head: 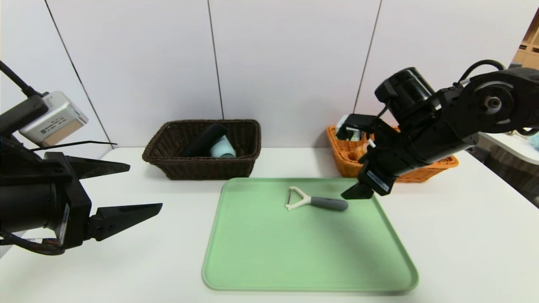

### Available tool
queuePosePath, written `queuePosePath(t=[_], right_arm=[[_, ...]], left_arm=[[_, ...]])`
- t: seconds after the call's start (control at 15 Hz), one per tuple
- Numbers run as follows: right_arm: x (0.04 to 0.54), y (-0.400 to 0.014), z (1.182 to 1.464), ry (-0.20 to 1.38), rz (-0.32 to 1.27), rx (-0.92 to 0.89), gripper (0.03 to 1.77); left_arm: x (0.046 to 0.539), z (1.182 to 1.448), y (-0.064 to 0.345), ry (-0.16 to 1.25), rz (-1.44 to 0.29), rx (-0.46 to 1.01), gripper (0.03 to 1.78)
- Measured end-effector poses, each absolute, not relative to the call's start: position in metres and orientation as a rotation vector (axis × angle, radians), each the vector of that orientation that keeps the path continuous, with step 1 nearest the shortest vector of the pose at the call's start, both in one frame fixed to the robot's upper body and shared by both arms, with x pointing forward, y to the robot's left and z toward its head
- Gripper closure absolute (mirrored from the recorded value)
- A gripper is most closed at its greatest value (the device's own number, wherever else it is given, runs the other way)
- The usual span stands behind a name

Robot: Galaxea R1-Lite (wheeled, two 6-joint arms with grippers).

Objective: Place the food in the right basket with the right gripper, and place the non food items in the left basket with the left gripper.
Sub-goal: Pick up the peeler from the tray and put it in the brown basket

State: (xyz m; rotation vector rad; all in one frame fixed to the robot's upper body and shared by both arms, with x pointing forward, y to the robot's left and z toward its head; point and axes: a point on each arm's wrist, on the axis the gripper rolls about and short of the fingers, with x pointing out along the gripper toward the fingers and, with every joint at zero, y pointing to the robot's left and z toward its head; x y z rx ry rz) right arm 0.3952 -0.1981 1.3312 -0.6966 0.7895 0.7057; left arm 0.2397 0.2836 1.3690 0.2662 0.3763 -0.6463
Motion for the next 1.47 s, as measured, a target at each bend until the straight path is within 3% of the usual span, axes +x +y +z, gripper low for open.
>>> queuePosePath(t=[0.73,1.47], right_arm=[[0.423,-0.179,1.319,0.732,0.847,-0.823,0.10],[0.444,-0.177,1.298,0.810,0.943,-0.945,0.10]], left_arm=[[0.236,1.367,0.285,0.379,-0.650,0.265,0.12],[0.236,1.366,0.284,0.381,-0.678,0.256,0.12]])
